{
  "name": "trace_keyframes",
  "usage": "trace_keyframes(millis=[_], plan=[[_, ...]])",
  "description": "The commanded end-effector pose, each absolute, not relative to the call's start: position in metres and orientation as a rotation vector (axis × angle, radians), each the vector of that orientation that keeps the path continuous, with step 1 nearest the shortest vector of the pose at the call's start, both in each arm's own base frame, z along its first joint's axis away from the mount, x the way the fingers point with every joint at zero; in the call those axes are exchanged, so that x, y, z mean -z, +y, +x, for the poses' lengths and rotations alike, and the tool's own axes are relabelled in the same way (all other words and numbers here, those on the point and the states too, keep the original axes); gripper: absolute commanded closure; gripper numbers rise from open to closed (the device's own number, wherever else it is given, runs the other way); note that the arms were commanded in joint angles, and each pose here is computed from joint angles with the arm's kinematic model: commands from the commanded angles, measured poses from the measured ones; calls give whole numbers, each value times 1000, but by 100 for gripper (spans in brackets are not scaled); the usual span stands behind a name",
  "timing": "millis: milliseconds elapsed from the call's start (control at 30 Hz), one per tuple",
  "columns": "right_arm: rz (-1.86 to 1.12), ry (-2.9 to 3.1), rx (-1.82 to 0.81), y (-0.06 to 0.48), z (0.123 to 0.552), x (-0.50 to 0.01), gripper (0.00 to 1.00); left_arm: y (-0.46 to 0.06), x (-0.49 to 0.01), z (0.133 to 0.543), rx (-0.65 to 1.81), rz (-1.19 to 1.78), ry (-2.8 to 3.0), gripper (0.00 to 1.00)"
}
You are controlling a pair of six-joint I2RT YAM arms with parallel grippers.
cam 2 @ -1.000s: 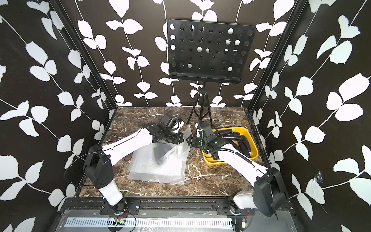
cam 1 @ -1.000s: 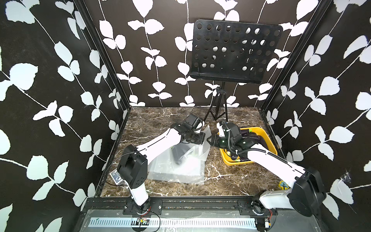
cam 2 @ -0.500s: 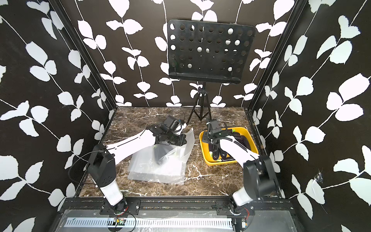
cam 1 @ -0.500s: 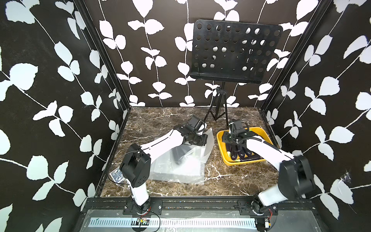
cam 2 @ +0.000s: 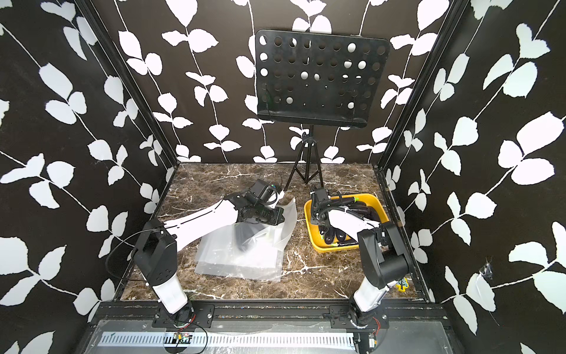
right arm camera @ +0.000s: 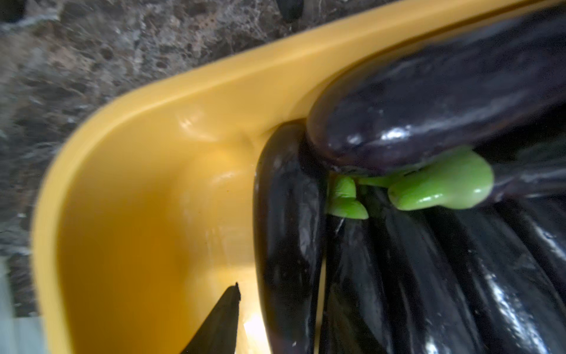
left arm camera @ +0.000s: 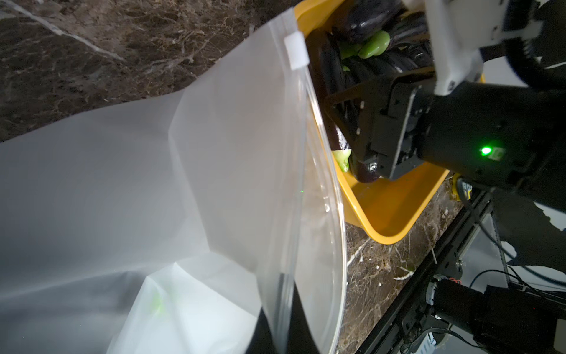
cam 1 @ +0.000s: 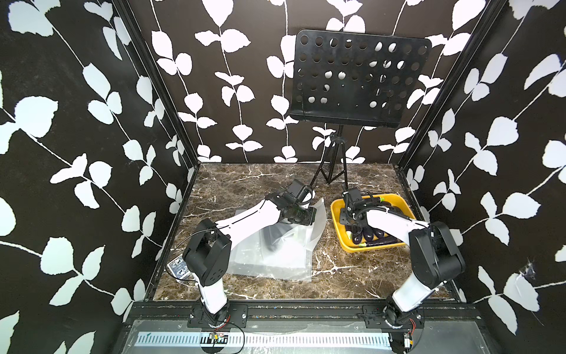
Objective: Place the eggplant in a zip-top bag and seal the zipper
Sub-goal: Pick up the eggplant from the basket, then place the eggplant in the zipper food storage bag.
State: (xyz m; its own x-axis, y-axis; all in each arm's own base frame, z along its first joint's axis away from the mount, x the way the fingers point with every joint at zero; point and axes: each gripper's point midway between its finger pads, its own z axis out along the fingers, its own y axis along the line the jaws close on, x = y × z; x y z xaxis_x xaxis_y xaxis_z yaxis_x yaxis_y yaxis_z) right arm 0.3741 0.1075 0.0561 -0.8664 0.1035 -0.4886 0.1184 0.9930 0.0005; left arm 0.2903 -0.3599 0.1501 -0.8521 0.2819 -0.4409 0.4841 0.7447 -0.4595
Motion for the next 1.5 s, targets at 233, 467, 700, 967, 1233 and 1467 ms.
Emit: trace_keyframes(millis=[233,467,700,967,1233,1467], plan=[[182,2646,30,112,379,-37,65,-357,-169,285,844,601,2547,100],[177,2556,-128,118,361,-103,72,-358,-161,290,824,593,2555,100],[-15,2499,-399,147,332,-160,76,-365,-154,295,829,595,2563,100],[-261,2554,-949,234,276,-182,77,-364,-152,297,810,587,2570,100],[-212,2675,-1151,243,237,-168,76,-363,-156,297,807,597,2559,100],[-38,2755,-1186,247,259,-143,78,-371,-160,289,844,634,2534,100]])
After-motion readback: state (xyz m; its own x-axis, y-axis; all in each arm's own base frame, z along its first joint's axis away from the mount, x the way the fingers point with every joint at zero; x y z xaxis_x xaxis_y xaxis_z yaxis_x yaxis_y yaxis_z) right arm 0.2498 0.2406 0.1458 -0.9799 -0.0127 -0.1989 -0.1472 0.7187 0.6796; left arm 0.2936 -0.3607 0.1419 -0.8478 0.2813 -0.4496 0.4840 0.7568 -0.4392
